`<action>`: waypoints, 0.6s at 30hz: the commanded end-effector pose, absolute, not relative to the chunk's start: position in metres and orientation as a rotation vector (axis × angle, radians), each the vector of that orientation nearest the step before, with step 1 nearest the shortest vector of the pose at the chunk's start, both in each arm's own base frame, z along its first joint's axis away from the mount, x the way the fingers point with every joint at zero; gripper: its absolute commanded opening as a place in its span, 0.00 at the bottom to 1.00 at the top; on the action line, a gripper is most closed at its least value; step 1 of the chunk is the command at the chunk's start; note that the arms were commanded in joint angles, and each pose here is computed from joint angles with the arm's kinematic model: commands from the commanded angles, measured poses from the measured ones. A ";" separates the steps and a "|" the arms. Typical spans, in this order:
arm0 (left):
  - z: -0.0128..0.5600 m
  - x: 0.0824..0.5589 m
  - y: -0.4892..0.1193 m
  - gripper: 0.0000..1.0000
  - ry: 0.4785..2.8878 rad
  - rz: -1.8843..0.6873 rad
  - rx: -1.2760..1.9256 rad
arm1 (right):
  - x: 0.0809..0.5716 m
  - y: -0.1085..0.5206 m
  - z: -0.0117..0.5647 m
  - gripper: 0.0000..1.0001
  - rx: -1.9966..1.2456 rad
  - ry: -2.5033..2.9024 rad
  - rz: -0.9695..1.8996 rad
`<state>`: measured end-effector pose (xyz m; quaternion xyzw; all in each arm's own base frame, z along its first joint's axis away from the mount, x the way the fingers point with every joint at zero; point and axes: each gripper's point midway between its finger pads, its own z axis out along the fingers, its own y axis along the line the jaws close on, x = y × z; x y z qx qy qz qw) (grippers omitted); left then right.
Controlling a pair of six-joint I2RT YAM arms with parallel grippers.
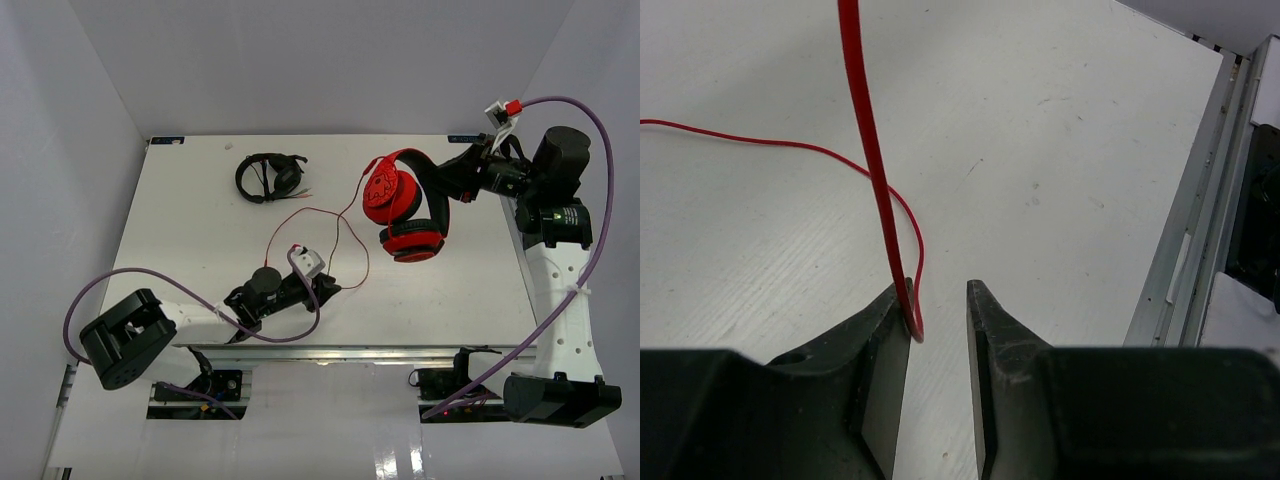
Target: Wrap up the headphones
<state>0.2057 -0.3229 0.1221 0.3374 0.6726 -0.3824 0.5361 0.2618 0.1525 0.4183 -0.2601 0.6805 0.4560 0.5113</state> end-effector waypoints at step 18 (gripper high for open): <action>0.133 0.209 -0.334 0.00 1.588 -0.954 0.727 | 0.265 0.148 0.435 0.08 -0.530 1.607 1.074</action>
